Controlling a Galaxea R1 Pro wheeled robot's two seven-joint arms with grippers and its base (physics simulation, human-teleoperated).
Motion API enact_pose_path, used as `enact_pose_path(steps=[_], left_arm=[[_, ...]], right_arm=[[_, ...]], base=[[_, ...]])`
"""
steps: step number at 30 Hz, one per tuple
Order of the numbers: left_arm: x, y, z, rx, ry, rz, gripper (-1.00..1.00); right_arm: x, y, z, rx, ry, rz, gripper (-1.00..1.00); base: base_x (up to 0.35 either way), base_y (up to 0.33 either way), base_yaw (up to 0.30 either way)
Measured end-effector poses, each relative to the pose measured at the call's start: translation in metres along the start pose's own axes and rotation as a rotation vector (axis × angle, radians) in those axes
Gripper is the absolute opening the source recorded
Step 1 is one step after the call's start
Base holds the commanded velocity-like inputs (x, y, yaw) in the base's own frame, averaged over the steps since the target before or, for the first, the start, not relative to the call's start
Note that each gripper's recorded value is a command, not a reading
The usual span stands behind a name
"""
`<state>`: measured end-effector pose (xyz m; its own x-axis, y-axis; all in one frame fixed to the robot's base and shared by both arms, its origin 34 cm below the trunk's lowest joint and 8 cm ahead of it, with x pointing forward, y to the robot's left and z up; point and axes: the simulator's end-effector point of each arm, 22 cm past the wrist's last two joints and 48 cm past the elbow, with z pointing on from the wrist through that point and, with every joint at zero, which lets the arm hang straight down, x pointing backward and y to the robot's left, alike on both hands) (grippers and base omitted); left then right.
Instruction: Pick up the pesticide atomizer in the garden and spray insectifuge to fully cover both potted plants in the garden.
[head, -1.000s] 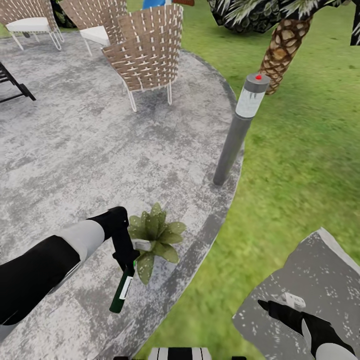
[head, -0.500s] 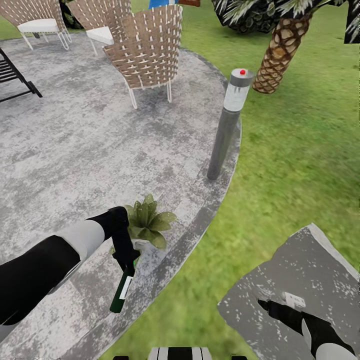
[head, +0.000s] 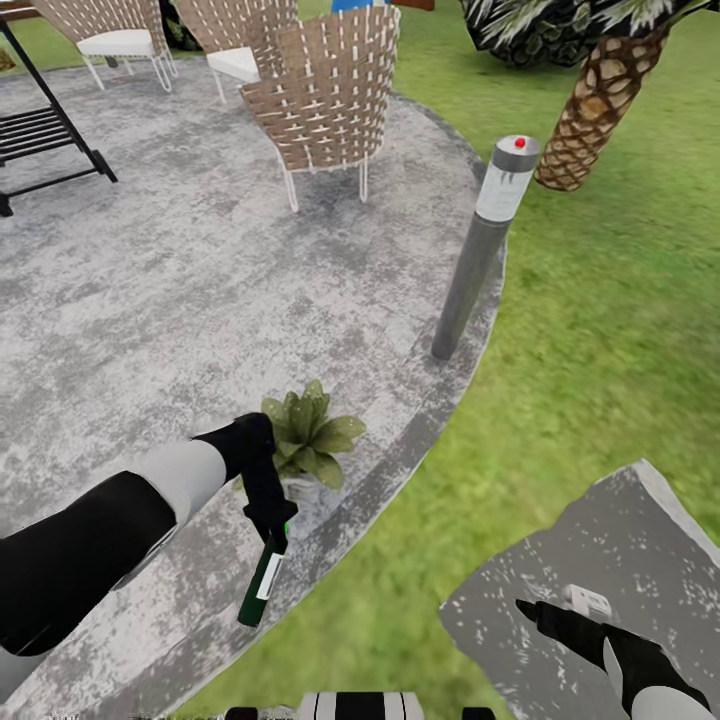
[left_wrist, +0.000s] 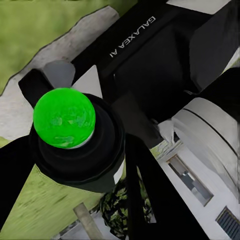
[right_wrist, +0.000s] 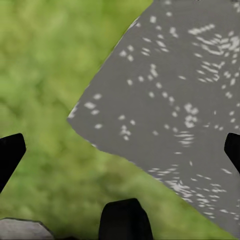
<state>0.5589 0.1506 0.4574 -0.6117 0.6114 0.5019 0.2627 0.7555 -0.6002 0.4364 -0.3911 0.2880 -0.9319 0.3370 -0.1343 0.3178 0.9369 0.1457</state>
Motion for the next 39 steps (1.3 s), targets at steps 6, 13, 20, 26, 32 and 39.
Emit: enact_pose_path(steps=[6, 13, 20, 26, 32, 39], left_arm=[[-0.005, -0.009, 0.004, 0.003, 0.006, 0.019, -1.0], [-0.012, -0.016, -0.002, -0.007, -0.007, 0.047, -1.0], [-0.017, -0.015, -0.022, -0.033, -0.034, 0.051, -1.0], [-0.018, -0.016, -0.033, -0.046, -0.048, 0.054, -1.0], [-0.02, -0.017, -0.045, -0.063, -0.064, 0.059, -1.0], [-0.016, -0.012, -0.051, -0.076, -0.07, 0.049, -1.0]], right_arm=[[0.002, -0.001, 0.001, 0.001, 0.004, 0.0, 1.0], [-0.001, 0.0, 0.0, -0.001, -0.001, 0.0, 1.0], [-0.005, 0.002, -0.003, -0.005, -0.011, -0.001, 1.0], [-0.009, 0.004, -0.005, -0.007, -0.019, -0.002, 1.0], [-0.013, 0.005, -0.007, -0.01, -0.028, -0.003, 1.0], [-0.016, 0.006, -0.009, -0.012, -0.034, -0.003, 1.0]], base=[[0.081, -0.295, 0.093], [0.091, -0.301, 0.003], [0.019, -0.049, 0.0], [0.001, -0.002, 0.0], [0.0, 0.0, 0.0], [0.0, 0.0, 0.0]])
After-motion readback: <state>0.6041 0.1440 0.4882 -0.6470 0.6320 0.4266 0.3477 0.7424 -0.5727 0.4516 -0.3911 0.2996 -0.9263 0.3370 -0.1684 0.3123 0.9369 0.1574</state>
